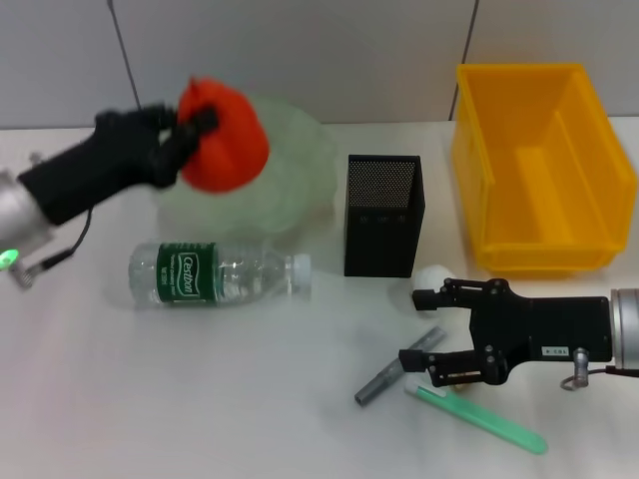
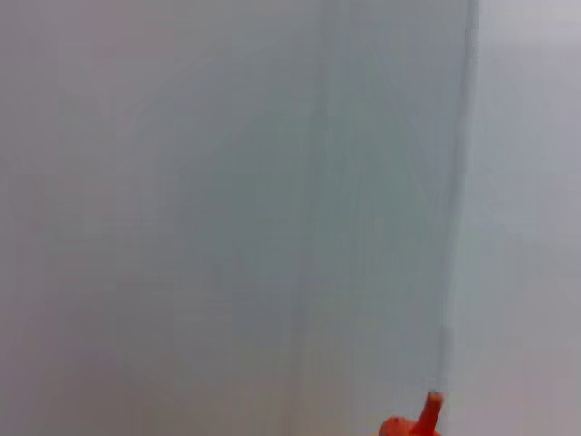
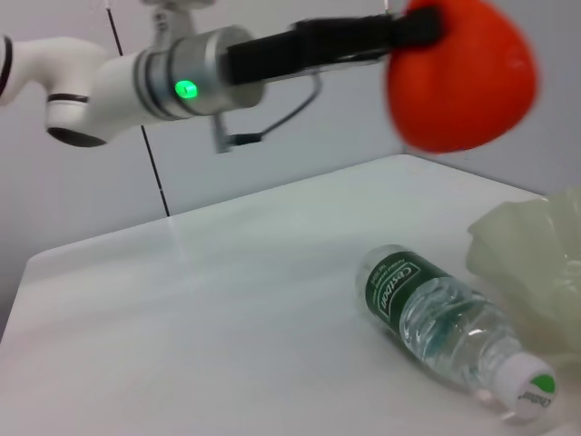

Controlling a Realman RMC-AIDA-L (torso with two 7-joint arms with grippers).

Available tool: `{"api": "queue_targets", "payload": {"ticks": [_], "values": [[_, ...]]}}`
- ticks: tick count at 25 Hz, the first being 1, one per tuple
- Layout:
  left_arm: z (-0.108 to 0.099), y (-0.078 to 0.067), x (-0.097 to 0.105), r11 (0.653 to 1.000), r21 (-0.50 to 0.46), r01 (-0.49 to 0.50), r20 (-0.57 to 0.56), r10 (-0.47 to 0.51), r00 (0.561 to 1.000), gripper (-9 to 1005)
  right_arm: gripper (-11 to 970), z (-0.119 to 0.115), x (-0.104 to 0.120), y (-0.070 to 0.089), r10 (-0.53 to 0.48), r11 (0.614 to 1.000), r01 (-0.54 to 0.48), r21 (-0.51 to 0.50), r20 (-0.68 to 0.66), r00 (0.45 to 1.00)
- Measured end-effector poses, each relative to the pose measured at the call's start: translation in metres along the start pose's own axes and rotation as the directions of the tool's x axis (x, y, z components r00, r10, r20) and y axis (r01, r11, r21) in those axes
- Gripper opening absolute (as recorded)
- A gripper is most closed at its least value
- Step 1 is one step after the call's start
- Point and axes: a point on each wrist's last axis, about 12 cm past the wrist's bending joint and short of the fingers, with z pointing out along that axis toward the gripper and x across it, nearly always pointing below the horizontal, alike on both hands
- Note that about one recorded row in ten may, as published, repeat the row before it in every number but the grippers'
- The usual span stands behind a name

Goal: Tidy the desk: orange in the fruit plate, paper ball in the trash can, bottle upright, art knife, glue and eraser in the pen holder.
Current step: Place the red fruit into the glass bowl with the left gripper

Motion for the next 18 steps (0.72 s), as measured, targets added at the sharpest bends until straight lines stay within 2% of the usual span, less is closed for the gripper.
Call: {"api": "queue_targets", "payload": {"ticks": [2,3,7,10,14,18], "values": [[0.014,0.006,0.002,0.999,-0.053,-0.007,0.002,0.007,1.000,186,829,0.001,-0.001,0.000,-0.002,1.000,0.002,-0.002,0.000,1.000],[0.027,0.010,0.003,0.994,-0.104,-0.015,-0.002,0.015,1.000,177,829,0.001,-0.001,0.000,-0.002,1.000,0.002,-0.003,0.001,1.000],[0.042,0.017,0.006,0.983,-0.179,-0.033,-0.018,0.031,0.999,133,829,0.004,-0.002,0.001,-0.006,1.000,0.007,-0.008,0.004,1.000],[0.069,0.019,0.013,0.962,-0.253,-0.103,-0.078,0.086,0.993,108,829,0.006,-0.006,0.000,-0.016,1.000,0.016,-0.015,0.007,1.000],[0.078,0.018,0.018,0.950,-0.283,-0.136,-0.108,0.109,0.988,84,829,0.007,-0.007,-0.001,-0.022,1.000,0.022,-0.017,0.008,1.000],[0.082,0.020,0.022,0.934,-0.319,-0.161,-0.134,0.123,0.983,220,829,0.009,-0.010,-0.002,-0.026,0.999,0.027,-0.022,0.009,1.000]]}}
